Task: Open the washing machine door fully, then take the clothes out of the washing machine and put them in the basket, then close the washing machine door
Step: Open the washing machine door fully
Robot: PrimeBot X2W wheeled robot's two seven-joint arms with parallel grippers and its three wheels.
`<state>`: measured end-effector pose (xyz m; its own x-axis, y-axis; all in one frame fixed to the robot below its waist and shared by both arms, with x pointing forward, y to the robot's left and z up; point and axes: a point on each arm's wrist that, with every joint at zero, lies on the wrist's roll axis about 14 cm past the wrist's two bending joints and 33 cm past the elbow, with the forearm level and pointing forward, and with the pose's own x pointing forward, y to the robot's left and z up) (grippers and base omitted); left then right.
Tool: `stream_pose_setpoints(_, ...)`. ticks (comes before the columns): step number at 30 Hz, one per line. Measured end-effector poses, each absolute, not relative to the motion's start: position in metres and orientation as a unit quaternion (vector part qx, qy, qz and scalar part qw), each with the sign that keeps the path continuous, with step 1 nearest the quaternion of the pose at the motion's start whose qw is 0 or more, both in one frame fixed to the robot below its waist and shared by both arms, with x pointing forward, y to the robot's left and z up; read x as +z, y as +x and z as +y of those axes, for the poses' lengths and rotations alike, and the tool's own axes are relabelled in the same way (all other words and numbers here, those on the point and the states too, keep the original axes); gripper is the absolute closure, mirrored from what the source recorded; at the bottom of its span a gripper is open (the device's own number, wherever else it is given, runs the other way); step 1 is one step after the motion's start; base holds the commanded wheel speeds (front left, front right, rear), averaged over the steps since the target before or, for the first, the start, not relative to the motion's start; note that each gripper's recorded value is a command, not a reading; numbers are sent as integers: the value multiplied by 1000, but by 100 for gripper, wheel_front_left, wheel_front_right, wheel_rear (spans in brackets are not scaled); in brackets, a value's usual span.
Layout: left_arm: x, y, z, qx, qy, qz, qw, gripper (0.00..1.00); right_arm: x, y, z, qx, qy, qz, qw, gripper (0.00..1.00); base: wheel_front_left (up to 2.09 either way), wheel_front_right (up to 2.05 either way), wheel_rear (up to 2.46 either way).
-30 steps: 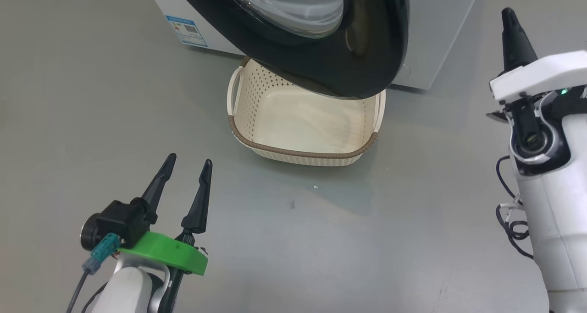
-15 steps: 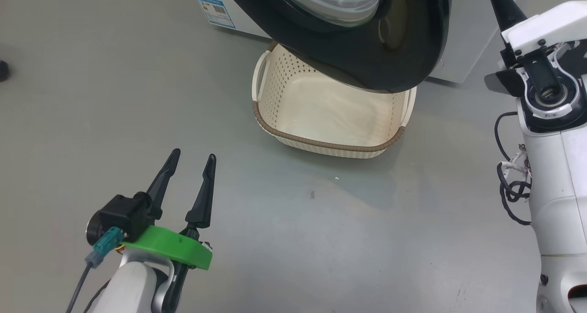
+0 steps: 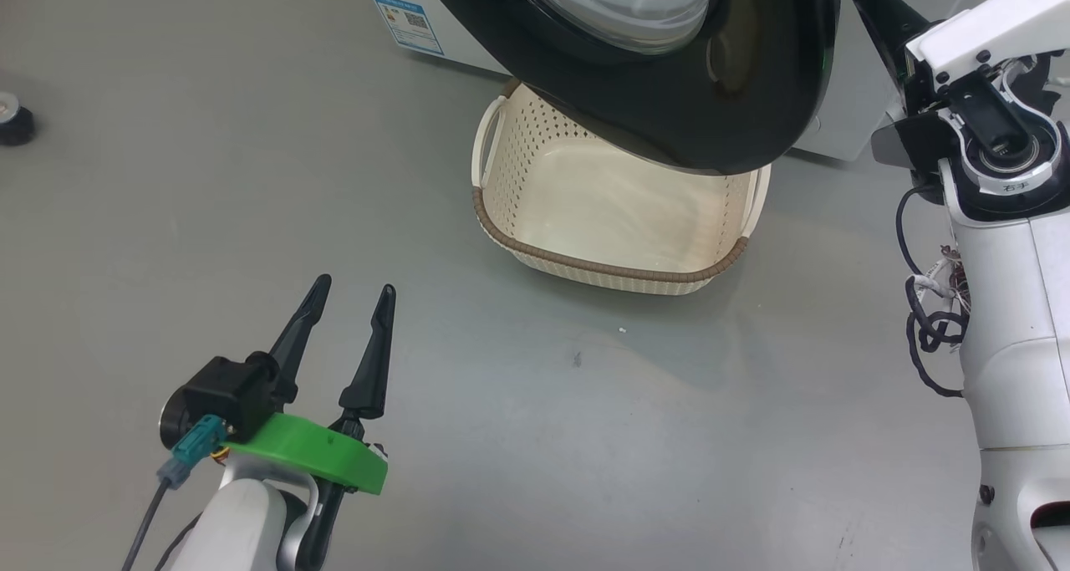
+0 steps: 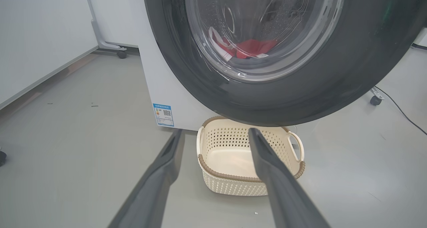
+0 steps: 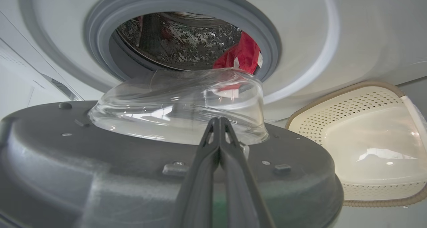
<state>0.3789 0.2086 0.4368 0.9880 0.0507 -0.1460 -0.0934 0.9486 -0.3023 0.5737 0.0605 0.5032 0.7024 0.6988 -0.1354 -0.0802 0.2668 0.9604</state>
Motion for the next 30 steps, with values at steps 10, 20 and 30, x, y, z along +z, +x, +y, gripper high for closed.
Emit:
stream_pose_setpoints(10, 439, 378, 208, 36, -156, 65, 985, 0, 507, 564, 72, 282, 561, 321, 709, 100, 0, 0, 0)
stream_pose_setpoints(20, 443, 376, 209, 36, -156, 60, 985, 0, 509, 554, 77, 292, 569, 348, 685, 100, 0, 0, 0)
stream_pose_setpoints(30, 452, 372, 211, 37, -156, 48, 986, 0, 506, 532, 84, 305, 562, 383, 666, 100, 0, 0, 0)
